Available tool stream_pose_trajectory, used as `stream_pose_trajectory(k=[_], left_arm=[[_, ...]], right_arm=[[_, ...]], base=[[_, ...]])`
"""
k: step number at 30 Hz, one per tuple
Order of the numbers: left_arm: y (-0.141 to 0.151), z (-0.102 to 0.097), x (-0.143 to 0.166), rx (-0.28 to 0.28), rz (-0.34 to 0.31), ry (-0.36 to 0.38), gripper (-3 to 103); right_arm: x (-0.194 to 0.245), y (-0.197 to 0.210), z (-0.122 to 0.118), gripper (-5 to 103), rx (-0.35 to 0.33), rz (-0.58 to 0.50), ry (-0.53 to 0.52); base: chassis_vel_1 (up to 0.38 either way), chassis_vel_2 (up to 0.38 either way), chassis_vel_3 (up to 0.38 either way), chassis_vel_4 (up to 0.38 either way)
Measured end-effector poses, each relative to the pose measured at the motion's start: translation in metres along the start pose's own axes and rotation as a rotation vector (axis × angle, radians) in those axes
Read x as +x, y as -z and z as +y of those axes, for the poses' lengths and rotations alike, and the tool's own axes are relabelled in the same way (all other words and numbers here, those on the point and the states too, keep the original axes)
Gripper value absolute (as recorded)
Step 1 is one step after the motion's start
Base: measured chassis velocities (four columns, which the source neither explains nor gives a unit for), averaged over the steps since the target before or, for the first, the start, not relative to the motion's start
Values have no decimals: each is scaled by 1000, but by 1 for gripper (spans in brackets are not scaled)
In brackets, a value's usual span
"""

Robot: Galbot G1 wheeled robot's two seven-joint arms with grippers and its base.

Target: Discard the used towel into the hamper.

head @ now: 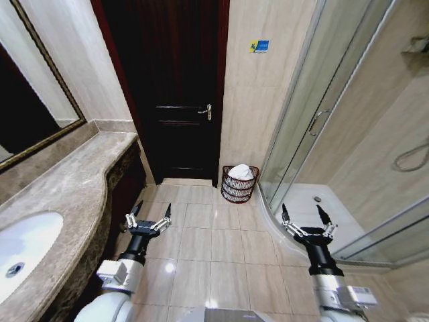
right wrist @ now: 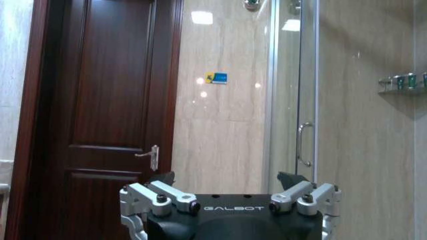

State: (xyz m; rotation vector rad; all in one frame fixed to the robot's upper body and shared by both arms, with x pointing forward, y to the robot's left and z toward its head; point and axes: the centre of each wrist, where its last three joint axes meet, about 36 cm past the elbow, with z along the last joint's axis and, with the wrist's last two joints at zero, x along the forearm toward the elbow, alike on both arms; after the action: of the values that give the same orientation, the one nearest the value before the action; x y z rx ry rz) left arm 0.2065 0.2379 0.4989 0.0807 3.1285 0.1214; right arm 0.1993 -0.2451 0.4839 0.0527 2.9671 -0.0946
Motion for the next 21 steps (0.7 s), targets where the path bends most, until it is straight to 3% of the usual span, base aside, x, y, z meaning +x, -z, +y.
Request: stream_pose_trajectory(k=[21], left_arm=[[0,0,0,0,0,0,93]], right_arm=[[0,0,0,100,0,0,0]], base=[[0,0,0,0]])
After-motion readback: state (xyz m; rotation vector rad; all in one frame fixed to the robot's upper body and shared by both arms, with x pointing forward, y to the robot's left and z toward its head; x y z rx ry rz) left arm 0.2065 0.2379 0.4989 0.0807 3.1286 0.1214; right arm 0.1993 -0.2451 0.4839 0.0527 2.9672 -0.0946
